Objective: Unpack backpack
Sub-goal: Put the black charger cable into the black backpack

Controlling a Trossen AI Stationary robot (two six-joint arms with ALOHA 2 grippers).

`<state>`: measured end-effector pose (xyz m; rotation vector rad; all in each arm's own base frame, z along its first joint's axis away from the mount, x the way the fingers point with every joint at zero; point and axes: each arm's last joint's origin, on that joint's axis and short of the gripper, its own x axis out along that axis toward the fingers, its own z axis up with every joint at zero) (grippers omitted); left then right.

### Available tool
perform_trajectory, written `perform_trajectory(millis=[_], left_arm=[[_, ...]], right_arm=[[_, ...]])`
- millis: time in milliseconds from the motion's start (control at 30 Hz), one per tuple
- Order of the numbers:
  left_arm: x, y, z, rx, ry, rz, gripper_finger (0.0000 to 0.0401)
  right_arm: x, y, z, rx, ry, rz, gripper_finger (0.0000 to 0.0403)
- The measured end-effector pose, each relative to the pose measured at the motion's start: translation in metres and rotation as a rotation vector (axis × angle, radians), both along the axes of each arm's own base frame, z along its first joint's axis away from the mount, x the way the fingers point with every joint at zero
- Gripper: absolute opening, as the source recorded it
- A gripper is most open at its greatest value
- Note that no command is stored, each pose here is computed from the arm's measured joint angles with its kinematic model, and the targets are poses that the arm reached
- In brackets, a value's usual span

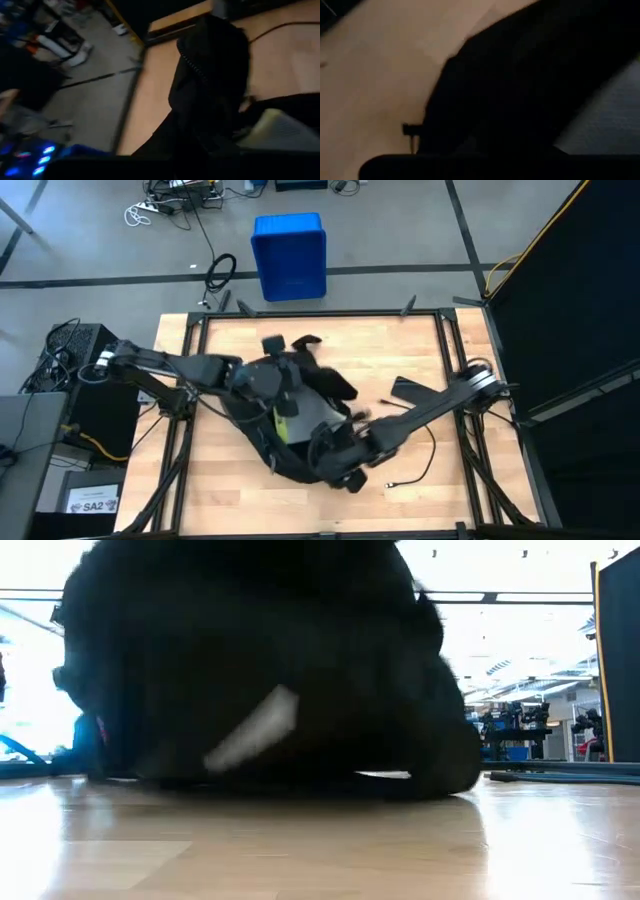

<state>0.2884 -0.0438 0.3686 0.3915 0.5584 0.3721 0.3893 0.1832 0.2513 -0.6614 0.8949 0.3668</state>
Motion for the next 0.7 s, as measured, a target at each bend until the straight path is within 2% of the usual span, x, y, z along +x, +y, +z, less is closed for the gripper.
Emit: perform_trajectory(millis=[167,267,367,467,600,700], left_arm=[[-0.006,-0.002,-0.049,-0.094,-0.178,-0.103,0.0],[-0.017,-0.001,-0.072,-0.138,-0.247,-0.109,0.0],[-0.025,-0.007,-0.087,-0.21,-0.31,-0.105,0.0],[-0.031,-0.015,-0.1,-0.239,-0.322,-0.073,0.0],[-0.035,-0.019,-0.111,-0.262,-0.327,-0.01,0.0],[-0.037,-0.022,-0.118,-0.267,-0.308,-0.012,0.0]], right_arm=[[0.03,-0.011,-0.052,0.009,0.05,-0.1,0.0],[0.038,-0.019,-0.07,-0.005,0.076,-0.128,0.0],[0.037,-0.023,-0.071,-0.008,0.103,-0.134,0.0],[0.034,-0.023,-0.07,-0.015,0.13,-0.129,0.0011],[0.024,-0.019,-0.065,-0.061,0.19,-0.1,0.0051],[0.007,-0.01,-0.042,-0.132,0.297,-0.12,0.0093]])
